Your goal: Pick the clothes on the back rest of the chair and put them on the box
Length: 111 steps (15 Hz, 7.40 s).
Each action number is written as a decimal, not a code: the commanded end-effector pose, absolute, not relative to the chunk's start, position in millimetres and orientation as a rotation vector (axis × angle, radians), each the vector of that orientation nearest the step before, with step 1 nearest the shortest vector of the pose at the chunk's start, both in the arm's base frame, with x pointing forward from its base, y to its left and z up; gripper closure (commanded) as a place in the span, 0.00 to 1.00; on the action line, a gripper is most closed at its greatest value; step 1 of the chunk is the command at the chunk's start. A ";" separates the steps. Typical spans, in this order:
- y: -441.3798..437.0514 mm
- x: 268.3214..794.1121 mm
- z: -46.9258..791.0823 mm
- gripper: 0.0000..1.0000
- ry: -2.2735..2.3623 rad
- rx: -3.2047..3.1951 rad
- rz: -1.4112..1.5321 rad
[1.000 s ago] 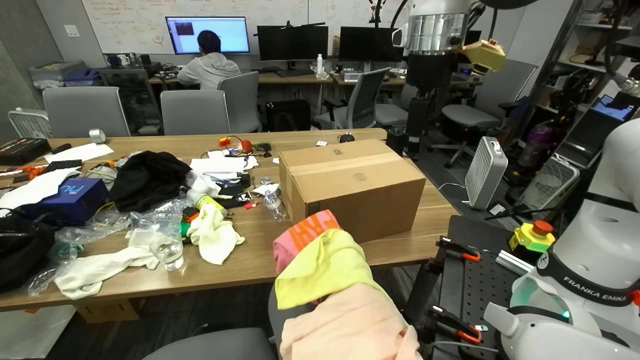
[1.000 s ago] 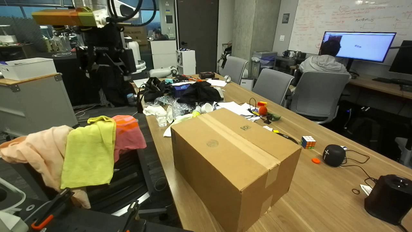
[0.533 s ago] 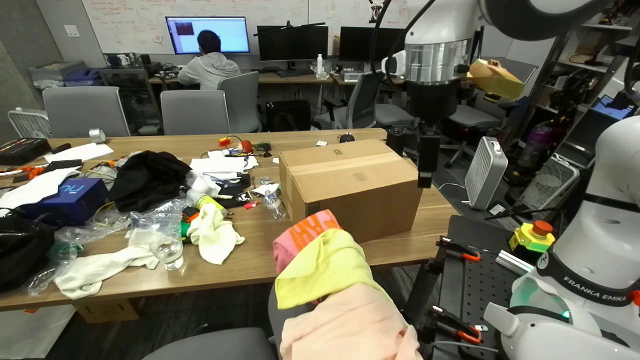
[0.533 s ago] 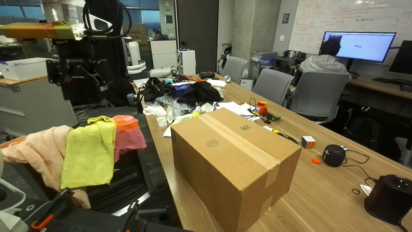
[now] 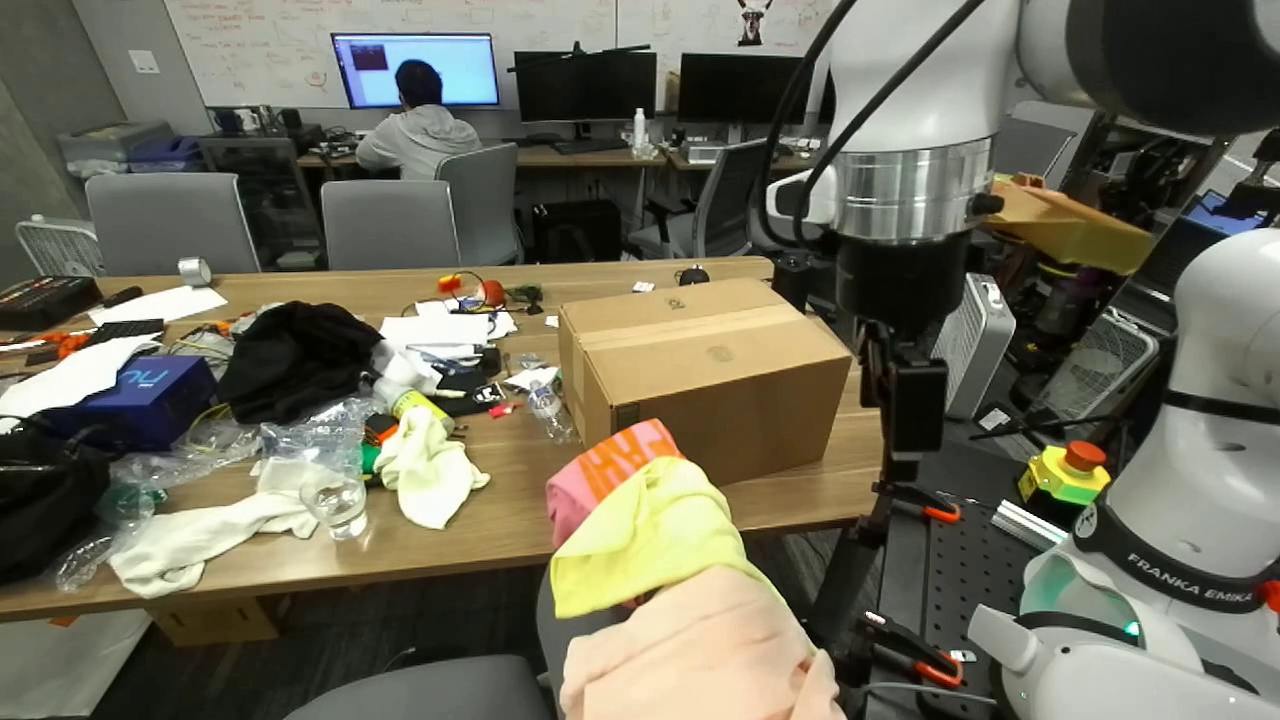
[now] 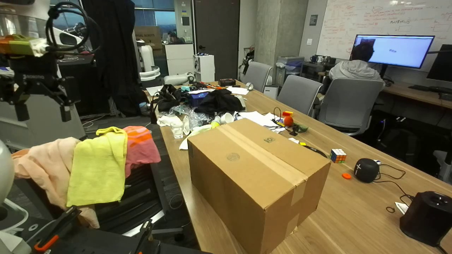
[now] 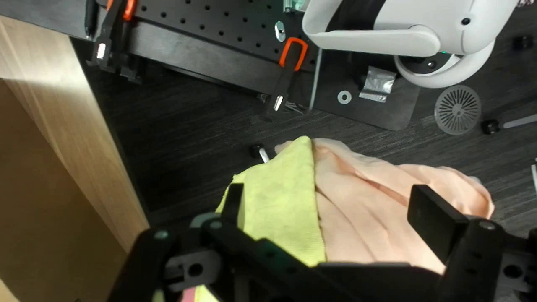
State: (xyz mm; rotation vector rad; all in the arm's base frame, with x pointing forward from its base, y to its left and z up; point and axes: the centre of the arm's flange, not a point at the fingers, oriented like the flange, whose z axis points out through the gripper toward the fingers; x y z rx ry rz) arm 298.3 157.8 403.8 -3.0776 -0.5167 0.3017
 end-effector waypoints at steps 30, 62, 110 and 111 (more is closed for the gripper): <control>357.4 238.2 277.4 0.00 -0.967 -3.050 -0.188; 345.2 311.3 397.8 0.99 -0.721 -3.033 -0.574; -259.7 503.9 580.5 0.64 1.785 -3.099 -1.032; -258.6 502.2 578.5 0.57 1.760 -3.115 -1.020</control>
